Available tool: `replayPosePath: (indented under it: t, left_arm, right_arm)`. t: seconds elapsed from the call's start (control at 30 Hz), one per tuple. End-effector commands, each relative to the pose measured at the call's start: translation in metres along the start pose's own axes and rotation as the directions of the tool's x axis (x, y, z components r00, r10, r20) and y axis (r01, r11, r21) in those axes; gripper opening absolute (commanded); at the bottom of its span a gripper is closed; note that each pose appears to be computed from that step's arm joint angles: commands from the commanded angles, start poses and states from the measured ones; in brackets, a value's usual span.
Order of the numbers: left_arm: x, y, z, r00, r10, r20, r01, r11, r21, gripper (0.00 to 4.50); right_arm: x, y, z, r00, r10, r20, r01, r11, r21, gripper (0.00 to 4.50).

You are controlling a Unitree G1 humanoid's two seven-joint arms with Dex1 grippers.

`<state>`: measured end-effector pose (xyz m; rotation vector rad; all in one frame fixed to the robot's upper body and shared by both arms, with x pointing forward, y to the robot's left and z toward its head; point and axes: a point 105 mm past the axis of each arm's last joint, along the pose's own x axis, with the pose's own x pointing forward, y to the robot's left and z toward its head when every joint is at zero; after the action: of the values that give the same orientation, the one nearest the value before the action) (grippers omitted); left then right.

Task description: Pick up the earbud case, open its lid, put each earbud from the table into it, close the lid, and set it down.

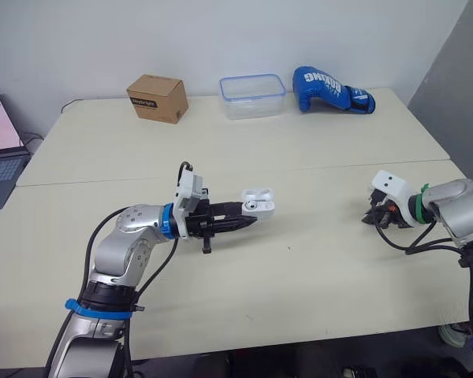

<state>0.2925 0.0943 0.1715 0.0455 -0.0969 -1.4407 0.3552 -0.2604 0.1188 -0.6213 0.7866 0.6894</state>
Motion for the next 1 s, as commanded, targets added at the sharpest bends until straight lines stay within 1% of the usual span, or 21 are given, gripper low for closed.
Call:
replayPosePath:
  t: [0.03,0.07,0.13,0.3,0.43,0.63,0.93,1.0]
  left_arm:
    - [0.002,-0.001,0.01,1.0,-0.015,0.017,0.015,0.999,0.04,0.77]
    - [0.003,-0.001,0.01,1.0,-0.016,0.016,0.016,0.999,0.041,0.77]
    - [0.003,-0.001,0.01,1.0,-0.018,0.015,0.017,0.999,0.042,0.77]
    - [0.004,-0.001,0.01,1.0,-0.023,0.013,0.023,0.999,0.049,0.77]
    - [0.006,-0.001,0.009,1.0,-0.025,0.013,0.025,0.998,0.056,0.77]
    - [0.007,-0.002,0.009,1.0,-0.021,0.016,0.02,0.998,0.065,0.77]
    - [0.005,-0.004,0.008,1.0,-0.006,0.014,0.005,0.998,0.069,0.77]
    - [0.005,-0.004,0.008,1.0,-0.005,0.014,0.004,0.998,0.069,0.77]
  right_arm:
    - [-0.01,0.002,-0.006,0.999,0.01,-0.042,-0.013,0.997,-0.075,0.37]
    - [-0.013,0.006,-0.001,0.999,0.025,-0.048,-0.032,0.99,-0.141,0.37]
    - [-0.017,0.012,0.006,0.997,0.044,-0.058,-0.056,0.973,-0.223,0.37]
    - [-0.016,0.03,0.036,0.994,0.087,-0.067,-0.106,0.92,-0.378,0.37]
    - [-0.009,0.045,0.047,0.986,0.128,-0.103,-0.161,0.876,-0.455,0.37]
    - [0.005,0.06,0.052,0.975,0.158,-0.157,-0.218,0.827,-0.518,0.37]
    - [0.009,0.062,0.048,0.967,0.173,-0.185,-0.247,0.812,-0.529,0.37]
    - [0.01,0.064,0.048,0.965,0.18,-0.19,-0.255,0.809,-0.53,1.13]
